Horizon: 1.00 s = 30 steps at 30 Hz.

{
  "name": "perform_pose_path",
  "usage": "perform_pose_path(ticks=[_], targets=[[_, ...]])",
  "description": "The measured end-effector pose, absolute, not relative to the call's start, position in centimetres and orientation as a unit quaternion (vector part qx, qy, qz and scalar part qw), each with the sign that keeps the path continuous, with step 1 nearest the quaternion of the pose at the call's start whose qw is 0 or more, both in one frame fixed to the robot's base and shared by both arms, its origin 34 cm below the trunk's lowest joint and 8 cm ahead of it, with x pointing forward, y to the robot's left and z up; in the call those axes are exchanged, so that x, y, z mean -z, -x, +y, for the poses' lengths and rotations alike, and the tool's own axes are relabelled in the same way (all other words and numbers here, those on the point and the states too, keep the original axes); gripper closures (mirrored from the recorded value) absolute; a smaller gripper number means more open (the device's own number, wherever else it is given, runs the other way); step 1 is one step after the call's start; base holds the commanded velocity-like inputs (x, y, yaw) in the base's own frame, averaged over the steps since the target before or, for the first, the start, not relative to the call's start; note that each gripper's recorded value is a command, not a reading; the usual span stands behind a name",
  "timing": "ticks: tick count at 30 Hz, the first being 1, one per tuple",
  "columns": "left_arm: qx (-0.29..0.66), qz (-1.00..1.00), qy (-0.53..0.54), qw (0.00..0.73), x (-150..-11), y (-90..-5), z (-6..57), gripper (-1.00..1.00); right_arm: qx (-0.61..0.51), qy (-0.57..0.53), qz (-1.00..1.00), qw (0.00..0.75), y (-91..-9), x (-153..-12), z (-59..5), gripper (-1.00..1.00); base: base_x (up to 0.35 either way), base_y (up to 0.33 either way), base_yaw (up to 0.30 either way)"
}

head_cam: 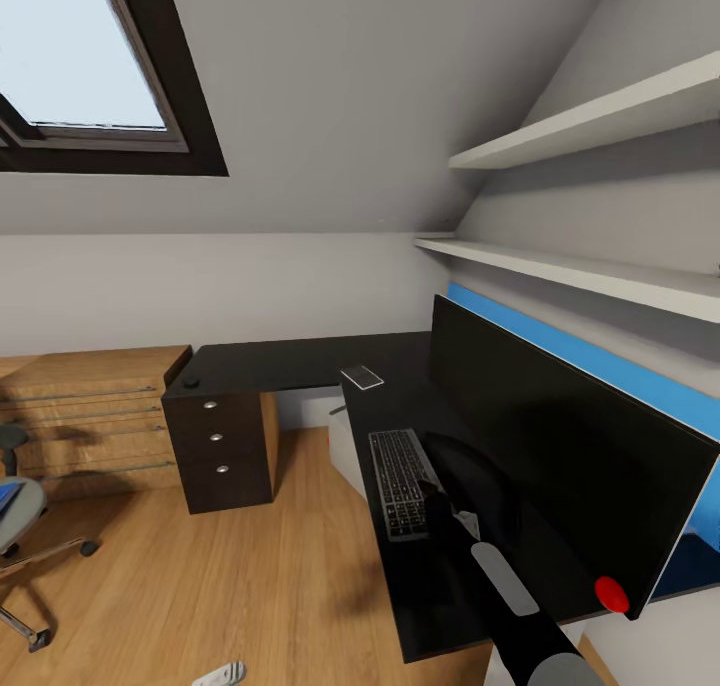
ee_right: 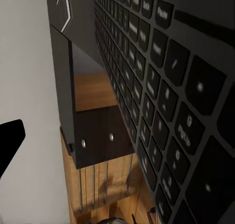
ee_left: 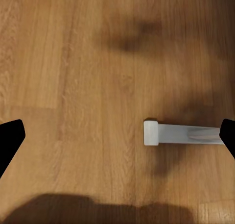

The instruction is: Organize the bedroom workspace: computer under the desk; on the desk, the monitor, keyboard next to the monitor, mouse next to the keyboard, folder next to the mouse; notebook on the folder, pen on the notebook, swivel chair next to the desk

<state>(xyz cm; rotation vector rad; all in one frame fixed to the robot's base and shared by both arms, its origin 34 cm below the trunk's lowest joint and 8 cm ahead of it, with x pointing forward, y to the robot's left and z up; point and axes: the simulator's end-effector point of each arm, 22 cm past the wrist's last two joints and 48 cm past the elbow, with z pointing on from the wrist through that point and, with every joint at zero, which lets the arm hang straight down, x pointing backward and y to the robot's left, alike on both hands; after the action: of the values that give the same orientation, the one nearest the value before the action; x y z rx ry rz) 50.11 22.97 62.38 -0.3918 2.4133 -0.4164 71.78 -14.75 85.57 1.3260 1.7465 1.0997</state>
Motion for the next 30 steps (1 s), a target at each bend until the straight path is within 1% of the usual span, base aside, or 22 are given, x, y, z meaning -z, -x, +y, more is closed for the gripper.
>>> perform_pose_path(ticks=[5, 16, 20, 30], targets=[[0.159, 0.920, 0.149, 0.325, -62.40, -50.12, 22.95, -1.00, -0.422, -0.509, 0.670, 0.338, -71.78, -85.57, -14.75, -1.00, 0.000, -0.109, 0.000], [0.159, 0.920, 0.150, 0.325, -62.41, -50.13, 22.96, -1.00, -0.422, -0.509, 0.670, 0.338, -71.78, -85.57, -14.76, -1.00, -0.007, -0.009, 0.000], [0.160, 0.920, 0.149, 0.324, -62.37, -50.12, 22.94, -1.00, -0.422, -0.509, 0.670, 0.337, -71.81, -85.53, -14.75, -1.00, -0.215, 0.000, 0.000], [0.160, 0.920, 0.149, 0.324, -62.35, -50.12, 22.92, -1.00, -0.422, -0.509, 0.670, 0.337, -71.82, -85.52, -14.75, -1.00, -0.324, 0.000, 0.000]])
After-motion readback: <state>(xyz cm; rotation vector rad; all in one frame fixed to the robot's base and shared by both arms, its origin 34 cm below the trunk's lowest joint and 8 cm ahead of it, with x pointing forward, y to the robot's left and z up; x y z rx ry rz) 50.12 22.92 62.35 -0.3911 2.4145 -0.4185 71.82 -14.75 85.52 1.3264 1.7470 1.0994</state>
